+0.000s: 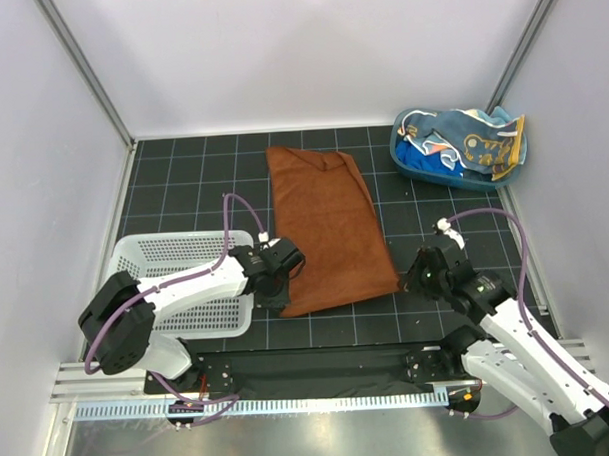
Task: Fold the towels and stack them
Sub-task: Flatten out the crumpled towel
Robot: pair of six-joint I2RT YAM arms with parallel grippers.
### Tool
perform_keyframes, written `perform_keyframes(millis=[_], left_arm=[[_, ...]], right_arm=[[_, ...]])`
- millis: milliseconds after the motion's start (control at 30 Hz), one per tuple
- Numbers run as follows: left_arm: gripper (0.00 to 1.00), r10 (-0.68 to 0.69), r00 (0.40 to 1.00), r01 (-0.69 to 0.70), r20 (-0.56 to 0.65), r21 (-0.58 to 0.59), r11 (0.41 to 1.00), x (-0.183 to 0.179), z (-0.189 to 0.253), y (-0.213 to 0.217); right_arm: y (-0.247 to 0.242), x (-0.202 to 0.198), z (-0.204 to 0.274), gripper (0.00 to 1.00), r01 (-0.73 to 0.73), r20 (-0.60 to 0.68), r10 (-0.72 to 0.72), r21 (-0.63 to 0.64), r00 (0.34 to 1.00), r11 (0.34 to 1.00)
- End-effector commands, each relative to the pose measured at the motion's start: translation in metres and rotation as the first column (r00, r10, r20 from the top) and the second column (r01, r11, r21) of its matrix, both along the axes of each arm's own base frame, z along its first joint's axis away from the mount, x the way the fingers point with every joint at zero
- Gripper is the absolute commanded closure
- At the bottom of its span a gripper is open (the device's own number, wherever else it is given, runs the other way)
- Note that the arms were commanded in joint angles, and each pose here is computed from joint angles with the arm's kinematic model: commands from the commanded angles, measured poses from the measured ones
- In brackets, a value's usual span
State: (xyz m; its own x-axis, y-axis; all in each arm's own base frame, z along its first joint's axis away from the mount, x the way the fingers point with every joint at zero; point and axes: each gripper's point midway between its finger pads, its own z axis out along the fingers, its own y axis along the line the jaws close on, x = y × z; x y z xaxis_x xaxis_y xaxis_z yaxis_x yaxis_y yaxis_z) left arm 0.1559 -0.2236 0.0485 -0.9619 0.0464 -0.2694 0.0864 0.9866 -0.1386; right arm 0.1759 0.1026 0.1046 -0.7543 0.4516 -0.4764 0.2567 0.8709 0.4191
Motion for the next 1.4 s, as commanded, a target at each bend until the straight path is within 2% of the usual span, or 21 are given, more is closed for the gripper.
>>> perform_keyframes(millis=[0,167,333,600,700,733,800,833,933,1000,1100,1133,1200,1233,1300,1333,1367], left_arm=[[1.00,-0.032,0.998,0.033,-0.051,0.005,0.999,-0.018,0.001,0.008],[1.00,-0.046,0.997,0.048,-0.064,0.033,0.998,-0.021,0.003,0.011],[1.00,-0.046,0.991,0.050,-0.126,0.029,0.998,-0.035,-0.009,0.013],[1.00,-0.045,0.989,0.058,-0.144,0.087,0.995,-0.041,-0.014,0.025],[0.87,-0.066,0.985,0.079,-0.157,0.083,0.993,-0.042,-0.012,0.023],[0.83,-0.070,0.985,0.084,-0.158,0.084,0.993,-0.042,-0.011,0.022],[0.75,-0.081,0.985,0.092,-0.151,0.065,0.994,-0.038,-0.002,0.015],[0.66,-0.091,0.986,0.100,-0.143,0.060,0.993,-0.036,0.002,0.013],[0.57,-0.112,0.987,0.116,-0.117,0.031,0.993,-0.029,0.020,0.003],[0.56,-0.121,0.989,0.122,-0.088,0.010,0.992,-0.021,0.038,-0.006],[0.56,-0.138,0.990,0.138,-0.011,-0.004,0.990,0.001,0.066,-0.022],[0.55,-0.134,0.991,0.134,0.022,-0.006,0.991,0.010,0.074,-0.027],[0.55,-0.132,0.990,0.133,0.042,-0.007,0.991,0.029,0.082,-0.037],[0.55,-0.117,0.988,0.123,0.098,-0.054,0.991,0.048,0.103,-0.051],[0.55,-0.075,0.989,0.083,0.128,-0.060,0.995,0.083,0.106,-0.055],[0.55,-0.054,0.982,0.073,0.181,-0.100,0.992,0.107,0.123,-0.065],[0.55,-0.026,0.972,0.049,0.235,-0.091,0.995,0.128,0.131,-0.065]], right_arm=[[0.013,-0.019,-0.008,0.99,-0.030,-0.059,0.031,0.023,0.998,0.999],[0.035,-0.036,-0.029,0.99,-0.096,-0.095,0.094,-0.012,0.991,0.995],[0.052,-0.057,-0.053,0.99,-0.160,-0.138,0.150,-0.065,0.979,0.985],[0.039,-0.052,-0.048,0.99,-0.148,-0.098,0.136,-0.133,0.986,0.980],[0.038,-0.053,-0.042,0.88,-0.158,-0.091,0.147,-0.131,0.985,0.979],[0.039,-0.053,-0.041,0.78,-0.160,-0.087,0.150,-0.130,0.985,0.978],[0.040,-0.048,-0.032,0.68,-0.160,-0.058,0.154,-0.122,0.986,0.980],[0.043,-0.046,-0.026,0.59,-0.160,-0.040,0.156,-0.115,0.987,0.980],[0.047,-0.036,-0.005,0.48,-0.163,0.013,0.166,-0.112,0.986,0.980],[0.050,-0.029,0.008,0.47,-0.174,0.046,0.181,-0.123,0.982,0.977],[0.059,-0.004,0.043,0.47,-0.171,0.149,0.195,-0.161,0.969,0.972],[0.067,0.016,0.062,0.47,-0.144,0.189,0.171,-0.149,0.967,0.978],[0.077,0.036,0.079,0.47,-0.188,0.226,0.222,-0.164,0.948,0.968],[0.077,0.065,0.084,0.47,-0.147,0.250,0.181,-0.151,0.951,0.978],[0.091,0.093,0.100,0.47,-0.194,0.284,0.214,-0.097,0.935,0.976],[0.085,0.122,0.120,0.48,-0.171,0.349,0.200,-0.112,0.916,0.979],[0.086,0.144,0.104,0.48,-0.179,0.306,0.221,-0.159,0.926,0.971]])
